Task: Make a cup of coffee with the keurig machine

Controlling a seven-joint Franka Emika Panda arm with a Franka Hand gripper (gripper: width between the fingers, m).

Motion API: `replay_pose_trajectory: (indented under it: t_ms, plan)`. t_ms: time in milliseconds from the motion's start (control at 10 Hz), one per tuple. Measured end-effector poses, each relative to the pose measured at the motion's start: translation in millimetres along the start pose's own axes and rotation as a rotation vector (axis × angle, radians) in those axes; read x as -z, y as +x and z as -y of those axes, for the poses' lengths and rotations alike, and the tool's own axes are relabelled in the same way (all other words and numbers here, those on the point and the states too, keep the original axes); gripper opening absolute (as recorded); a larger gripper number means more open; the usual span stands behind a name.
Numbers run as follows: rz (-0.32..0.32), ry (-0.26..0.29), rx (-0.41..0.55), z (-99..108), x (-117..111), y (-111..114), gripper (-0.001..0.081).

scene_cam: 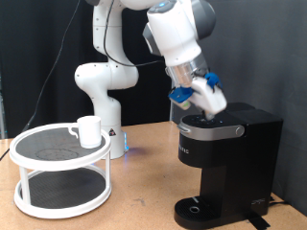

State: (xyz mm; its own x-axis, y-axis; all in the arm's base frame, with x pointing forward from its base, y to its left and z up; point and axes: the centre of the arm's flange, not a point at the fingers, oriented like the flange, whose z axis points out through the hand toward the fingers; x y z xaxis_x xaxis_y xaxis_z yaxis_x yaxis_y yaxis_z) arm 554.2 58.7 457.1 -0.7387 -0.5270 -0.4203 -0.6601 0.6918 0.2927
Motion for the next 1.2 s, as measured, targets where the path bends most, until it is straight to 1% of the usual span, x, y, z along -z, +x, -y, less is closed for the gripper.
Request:
replay_pose_trajectory:
  t_ms: [200,300,400,500,600,700,800,1000,1100,1200]
  plan:
    - [0.067,-0.06,0.017,-17.6,19.6,-10.7,0.0]
    - [0.083,-0.081,0.019,-24.4,26.8,-13.6,0.0]
    - [0.076,-0.076,0.02,-23.1,25.6,-12.3,0.0]
    - [0.062,-0.099,0.032,-25.2,22.9,-8.5,0.0]
    - [0.033,-0.15,0.042,-30.3,20.9,0.5,0.0]
    - [0.014,-0.185,0.051,-34.8,23.2,11.2,0.0]
    - [0.007,-0.186,0.068,-37.6,26.1,21.5,0.0]
    - [-0.037,-0.155,0.118,-42.0,31.0,44.2,0.0]
    - [-0.055,-0.144,0.121,-43.5,34.3,55.2,0.0]
    - [-0.056,-0.146,0.111,-44.6,38.4,66.2,0.0]
